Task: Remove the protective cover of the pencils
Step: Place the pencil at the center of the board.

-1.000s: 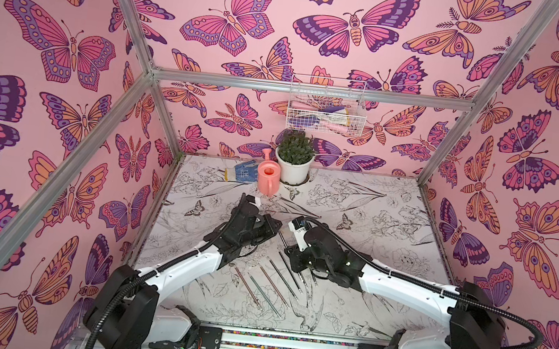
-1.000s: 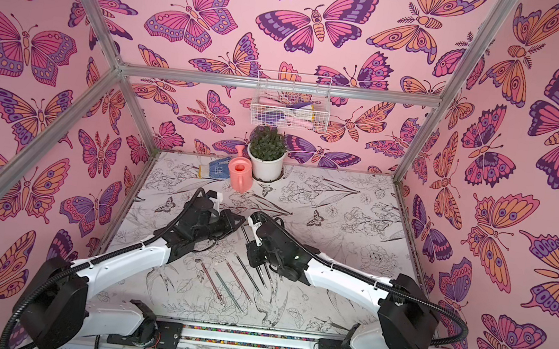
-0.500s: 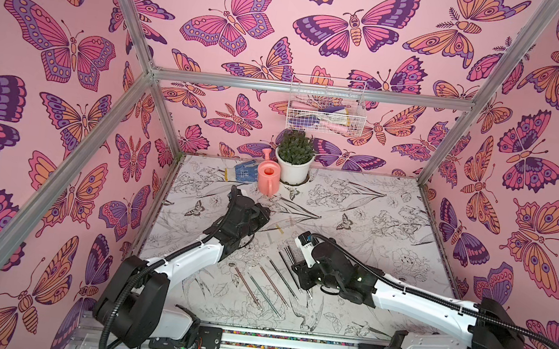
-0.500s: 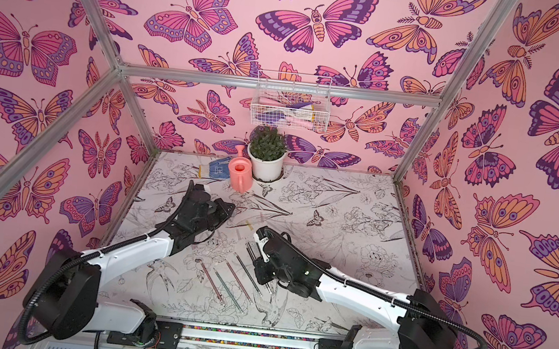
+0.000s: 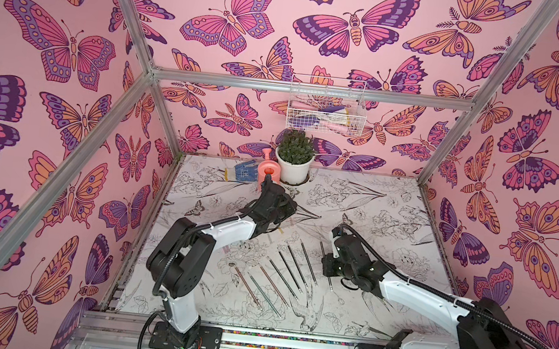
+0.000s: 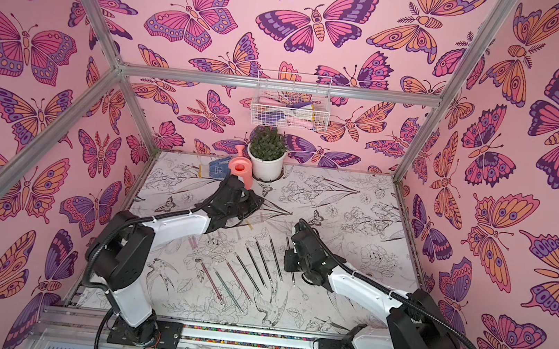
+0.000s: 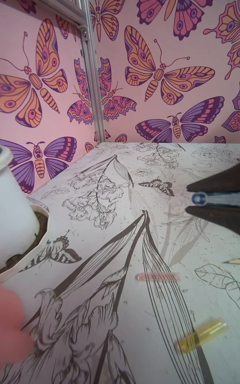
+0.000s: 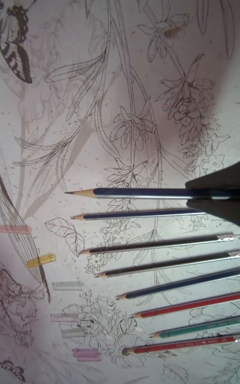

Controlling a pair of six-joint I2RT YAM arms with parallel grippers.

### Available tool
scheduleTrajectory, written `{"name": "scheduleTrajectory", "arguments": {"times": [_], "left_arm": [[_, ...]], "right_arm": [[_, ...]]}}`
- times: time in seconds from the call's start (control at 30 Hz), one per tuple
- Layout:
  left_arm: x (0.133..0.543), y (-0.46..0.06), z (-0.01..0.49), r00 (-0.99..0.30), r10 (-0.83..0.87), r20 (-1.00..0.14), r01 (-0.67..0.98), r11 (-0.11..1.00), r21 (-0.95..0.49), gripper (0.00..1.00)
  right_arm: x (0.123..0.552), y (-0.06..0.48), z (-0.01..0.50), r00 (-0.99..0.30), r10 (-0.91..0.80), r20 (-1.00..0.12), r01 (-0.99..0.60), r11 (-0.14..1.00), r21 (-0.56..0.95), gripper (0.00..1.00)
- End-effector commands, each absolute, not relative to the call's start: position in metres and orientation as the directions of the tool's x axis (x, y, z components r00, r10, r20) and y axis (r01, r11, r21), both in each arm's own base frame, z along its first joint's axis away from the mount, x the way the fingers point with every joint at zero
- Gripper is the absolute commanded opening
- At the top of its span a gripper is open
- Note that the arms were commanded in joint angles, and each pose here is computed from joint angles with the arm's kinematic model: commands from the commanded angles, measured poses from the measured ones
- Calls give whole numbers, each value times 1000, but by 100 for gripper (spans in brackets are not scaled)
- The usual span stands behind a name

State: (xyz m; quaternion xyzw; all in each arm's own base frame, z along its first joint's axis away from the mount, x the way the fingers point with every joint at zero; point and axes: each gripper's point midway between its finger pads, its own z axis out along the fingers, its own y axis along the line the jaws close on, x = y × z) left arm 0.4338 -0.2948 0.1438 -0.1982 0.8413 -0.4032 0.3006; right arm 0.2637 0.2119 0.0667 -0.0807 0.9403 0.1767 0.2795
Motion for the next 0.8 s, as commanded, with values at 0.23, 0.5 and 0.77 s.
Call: {"name": "scheduleTrajectory", "arguments": {"times": [0.23,0.5,0.77], "left_arm": [[454,-341,87,-818,-507,-272,-143,636,-758,9],[463,-356,56,-835,-488,-256,-174,675,-717,9],[471,-348,32,-828,-494,-265,-212,714,-667,8]], "right_arm": [[276,215,30,-880,-57,-471,-220,929,298,0],[282,224,9,-905,-70,-419,-213,928,305,0],[280,224,6,-911,-78,-406,-216,927,307,3]]}}
